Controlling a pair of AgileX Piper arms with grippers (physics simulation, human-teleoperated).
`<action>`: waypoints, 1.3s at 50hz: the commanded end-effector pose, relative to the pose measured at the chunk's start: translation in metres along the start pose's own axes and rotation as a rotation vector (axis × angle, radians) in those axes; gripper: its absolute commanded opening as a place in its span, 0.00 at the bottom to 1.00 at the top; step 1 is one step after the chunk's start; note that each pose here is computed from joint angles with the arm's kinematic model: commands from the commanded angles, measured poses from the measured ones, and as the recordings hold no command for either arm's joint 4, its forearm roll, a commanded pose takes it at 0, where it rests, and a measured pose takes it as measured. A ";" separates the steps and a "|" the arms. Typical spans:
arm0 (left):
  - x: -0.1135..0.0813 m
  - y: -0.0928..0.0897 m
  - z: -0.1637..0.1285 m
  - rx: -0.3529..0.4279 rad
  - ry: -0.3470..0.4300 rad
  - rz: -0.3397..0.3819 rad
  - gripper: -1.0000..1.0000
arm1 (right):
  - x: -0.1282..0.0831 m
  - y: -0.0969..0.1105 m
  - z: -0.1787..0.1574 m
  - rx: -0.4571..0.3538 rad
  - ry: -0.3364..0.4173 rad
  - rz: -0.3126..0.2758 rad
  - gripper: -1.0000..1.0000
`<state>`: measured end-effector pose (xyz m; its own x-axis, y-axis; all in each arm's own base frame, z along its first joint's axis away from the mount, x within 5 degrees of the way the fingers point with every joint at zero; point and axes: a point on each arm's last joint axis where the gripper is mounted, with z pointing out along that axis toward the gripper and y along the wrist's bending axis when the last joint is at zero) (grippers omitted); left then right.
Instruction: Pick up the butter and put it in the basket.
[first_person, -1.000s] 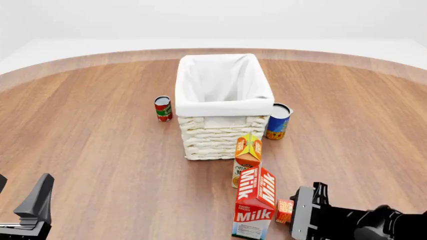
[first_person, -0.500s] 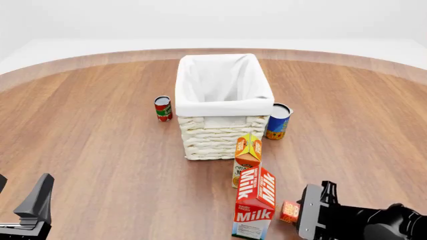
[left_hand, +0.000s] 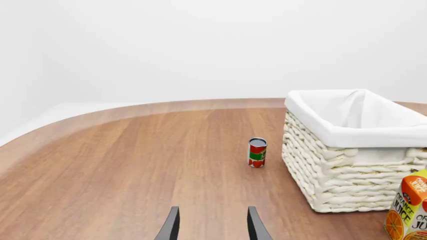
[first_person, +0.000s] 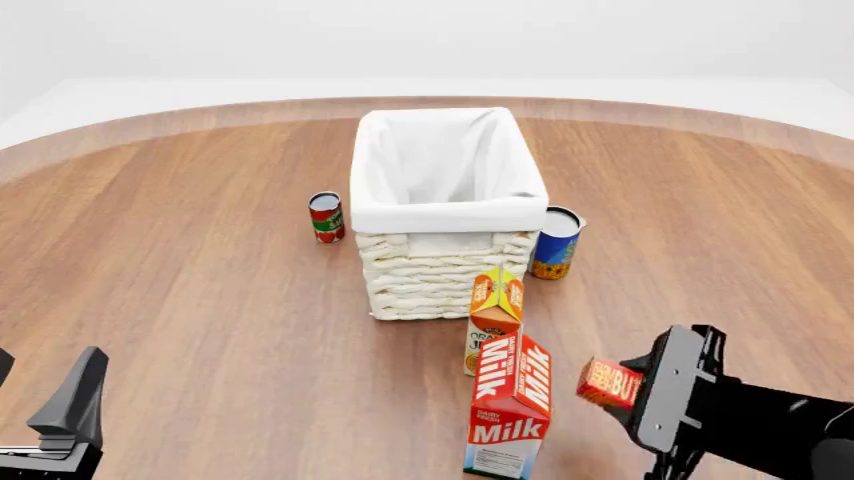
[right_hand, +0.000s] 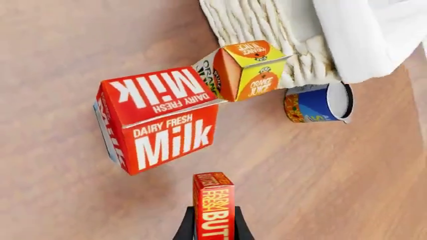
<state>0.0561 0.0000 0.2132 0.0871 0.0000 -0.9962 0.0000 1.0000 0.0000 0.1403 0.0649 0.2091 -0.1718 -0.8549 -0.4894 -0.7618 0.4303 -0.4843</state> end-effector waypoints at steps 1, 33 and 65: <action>0.000 0.000 0.000 0.000 0.000 0.000 1.00 | -0.027 -0.021 -0.056 0.117 -0.172 0.143 0.00; 0.000 0.000 0.000 0.000 0.000 0.000 1.00 | -0.058 -0.049 -0.156 0.297 -0.769 0.618 0.00; 0.000 0.000 0.000 0.000 0.000 0.000 1.00 | -0.116 -0.065 -0.157 0.164 -1.134 0.663 0.00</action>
<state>0.0561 0.0000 0.2132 0.0871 0.0000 -0.9962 0.0000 1.0000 0.0000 0.1079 0.0812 0.3829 0.1501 0.1173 -0.9817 -0.6019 0.7986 0.0034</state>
